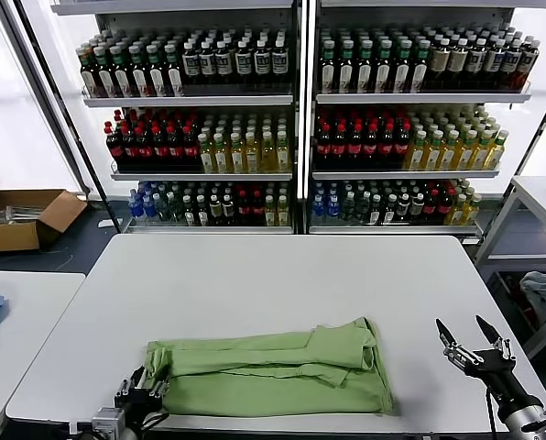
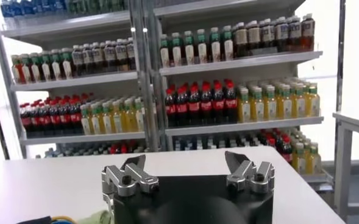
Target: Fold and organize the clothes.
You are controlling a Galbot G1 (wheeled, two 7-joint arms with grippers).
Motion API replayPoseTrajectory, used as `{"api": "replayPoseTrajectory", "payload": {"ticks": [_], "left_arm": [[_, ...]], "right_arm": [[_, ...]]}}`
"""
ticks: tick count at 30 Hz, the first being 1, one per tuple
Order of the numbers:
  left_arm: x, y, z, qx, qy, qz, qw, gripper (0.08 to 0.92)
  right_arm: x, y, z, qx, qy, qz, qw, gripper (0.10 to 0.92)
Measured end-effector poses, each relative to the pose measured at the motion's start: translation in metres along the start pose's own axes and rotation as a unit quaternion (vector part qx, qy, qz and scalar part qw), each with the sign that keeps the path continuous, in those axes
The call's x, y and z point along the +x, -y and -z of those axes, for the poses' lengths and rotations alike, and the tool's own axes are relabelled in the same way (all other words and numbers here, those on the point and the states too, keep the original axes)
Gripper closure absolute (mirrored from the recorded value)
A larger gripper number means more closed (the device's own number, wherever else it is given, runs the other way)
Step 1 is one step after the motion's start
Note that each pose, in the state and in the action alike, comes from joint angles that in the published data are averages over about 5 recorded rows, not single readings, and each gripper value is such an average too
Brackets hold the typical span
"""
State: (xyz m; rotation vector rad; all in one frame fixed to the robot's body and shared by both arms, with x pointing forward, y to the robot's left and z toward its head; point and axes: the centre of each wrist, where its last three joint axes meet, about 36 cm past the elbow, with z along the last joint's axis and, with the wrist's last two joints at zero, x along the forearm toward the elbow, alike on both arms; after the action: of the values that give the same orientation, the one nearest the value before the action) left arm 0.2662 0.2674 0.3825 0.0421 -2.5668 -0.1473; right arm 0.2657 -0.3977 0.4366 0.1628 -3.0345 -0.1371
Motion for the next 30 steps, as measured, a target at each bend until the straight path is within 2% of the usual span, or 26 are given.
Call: {"api": "replayPoseTrajectory", "payload": {"ticks": [11,14,18,23,30], "left_arm": [[-0.002,0.013,-0.017,-0.002,-0.018,-0.007,1.000,0.832],[-0.003,0.012,-0.016,-0.004,-0.014,-0.006,1.000,0.878],[-0.002,0.004,-0.006,-0.006,0.000,-0.003,1.000,0.887],[-0.003,-0.030,0.018,-0.018,0.026,0.016,0.999,0.894],[-0.010,-0.115,0.057,-0.062,0.072,0.070,0.993,0.895]], "right_arm": [[0.004,-0.001,0.005,-0.006,0.012,-0.005,1.000,0.200],[0.005,-0.001,0.007,-0.006,0.014,-0.005,1.000,0.200],[0.005,-0.001,0.010,-0.005,0.018,-0.004,1.000,0.200],[0.004,-0.002,0.013,-0.007,0.023,-0.001,1.000,0.200],[0.001,-0.003,0.014,-0.008,0.024,0.003,1.000,0.200]]}}
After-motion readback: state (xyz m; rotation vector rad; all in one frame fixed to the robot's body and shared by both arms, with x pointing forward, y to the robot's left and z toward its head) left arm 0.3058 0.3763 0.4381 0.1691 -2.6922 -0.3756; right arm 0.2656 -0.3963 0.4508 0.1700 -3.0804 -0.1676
